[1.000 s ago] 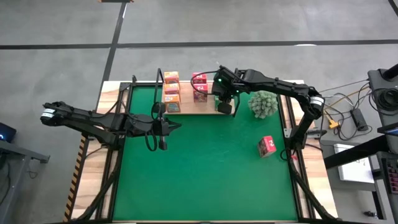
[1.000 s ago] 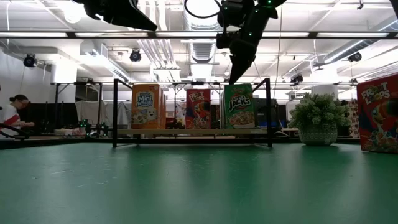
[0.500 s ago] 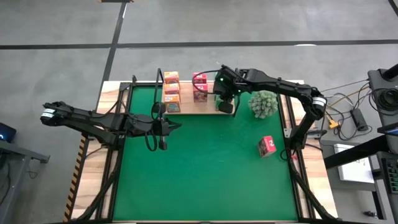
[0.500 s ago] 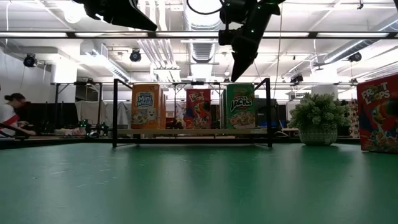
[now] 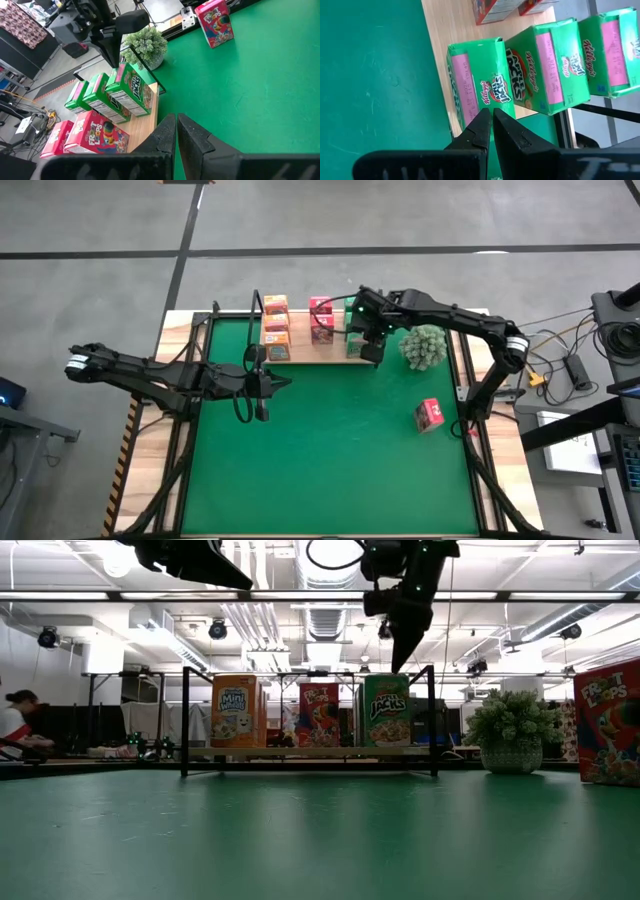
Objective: Stack cereal on shelf
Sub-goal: Put the green cereal box on the shelf aligned with the other green cereal boxes
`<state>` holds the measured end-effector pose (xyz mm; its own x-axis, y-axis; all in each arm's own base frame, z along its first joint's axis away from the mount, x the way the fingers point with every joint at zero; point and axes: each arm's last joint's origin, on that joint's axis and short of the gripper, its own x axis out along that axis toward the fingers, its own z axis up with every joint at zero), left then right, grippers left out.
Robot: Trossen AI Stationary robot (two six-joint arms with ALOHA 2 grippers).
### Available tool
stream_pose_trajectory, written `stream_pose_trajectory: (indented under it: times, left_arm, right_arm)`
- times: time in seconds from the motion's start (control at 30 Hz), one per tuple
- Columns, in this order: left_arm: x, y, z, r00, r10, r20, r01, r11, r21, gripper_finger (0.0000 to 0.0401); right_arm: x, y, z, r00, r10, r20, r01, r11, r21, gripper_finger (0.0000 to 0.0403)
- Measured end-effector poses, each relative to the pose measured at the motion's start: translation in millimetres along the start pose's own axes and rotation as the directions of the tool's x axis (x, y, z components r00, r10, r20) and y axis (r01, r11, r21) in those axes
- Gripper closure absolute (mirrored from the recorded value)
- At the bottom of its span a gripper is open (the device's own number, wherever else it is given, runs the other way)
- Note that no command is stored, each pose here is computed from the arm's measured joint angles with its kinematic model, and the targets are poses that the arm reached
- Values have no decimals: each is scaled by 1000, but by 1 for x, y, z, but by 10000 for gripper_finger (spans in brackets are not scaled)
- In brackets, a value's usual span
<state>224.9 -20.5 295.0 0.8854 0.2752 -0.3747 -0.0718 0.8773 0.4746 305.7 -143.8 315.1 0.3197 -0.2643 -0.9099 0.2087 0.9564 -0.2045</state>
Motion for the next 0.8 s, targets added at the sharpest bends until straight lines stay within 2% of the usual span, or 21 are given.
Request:
stream_pose_trajectory:
  times: [0.8]
  left_arm:
    - [0, 0, 0, 1000, 0, 0, 0, 1000, 0, 401]
  right_arm:
    - [3, 0, 3, 1000, -3, 22, 3, 1000, 1, 390]
